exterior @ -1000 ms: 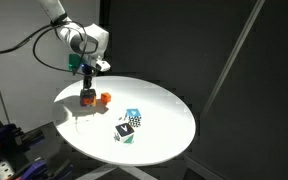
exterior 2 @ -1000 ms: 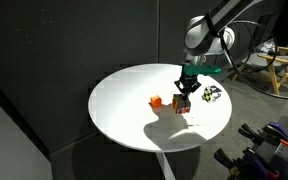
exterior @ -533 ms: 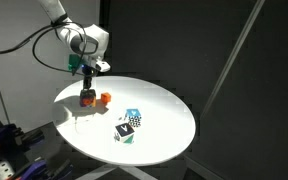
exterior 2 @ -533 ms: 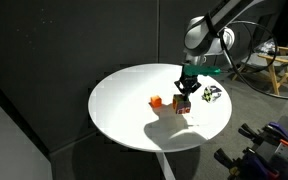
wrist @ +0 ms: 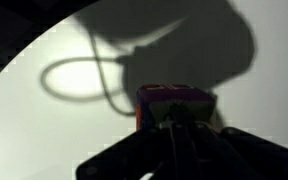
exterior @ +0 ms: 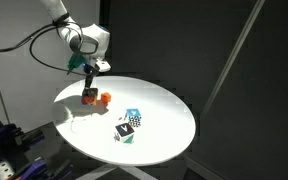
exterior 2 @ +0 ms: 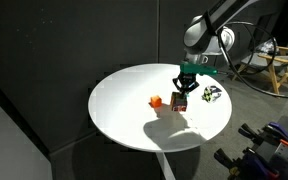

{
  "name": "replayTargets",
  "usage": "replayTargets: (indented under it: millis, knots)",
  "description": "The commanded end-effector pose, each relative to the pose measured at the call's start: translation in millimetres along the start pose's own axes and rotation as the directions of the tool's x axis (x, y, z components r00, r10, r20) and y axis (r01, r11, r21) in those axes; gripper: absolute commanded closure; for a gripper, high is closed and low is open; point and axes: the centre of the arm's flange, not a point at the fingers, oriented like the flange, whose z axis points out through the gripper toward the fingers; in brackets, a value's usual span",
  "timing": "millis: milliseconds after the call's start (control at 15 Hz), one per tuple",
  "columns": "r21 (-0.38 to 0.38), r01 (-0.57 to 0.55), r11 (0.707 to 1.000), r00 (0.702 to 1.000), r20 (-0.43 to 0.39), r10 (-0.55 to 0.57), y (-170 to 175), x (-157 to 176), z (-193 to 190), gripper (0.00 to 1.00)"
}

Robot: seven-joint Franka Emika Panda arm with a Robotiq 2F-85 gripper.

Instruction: Pick up the block with a house image and move it to the left on the table

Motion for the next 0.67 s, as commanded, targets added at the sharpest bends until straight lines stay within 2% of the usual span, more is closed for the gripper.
replayTargets:
  millis: [0, 333, 600]
  knots:
    - [0.044, -0.113, 0.993, 0.993, -0.014, 0.114, -1, -4, -7, 0.99]
    - [0.058, -0.261, 0.964, 0.965, -0.022, 0.262, -9, -3, -1, 0.99]
    - [0.068, -0.324, 0.944, 0.945, -0.026, 0.326, -16, -2, 15, 1.0]
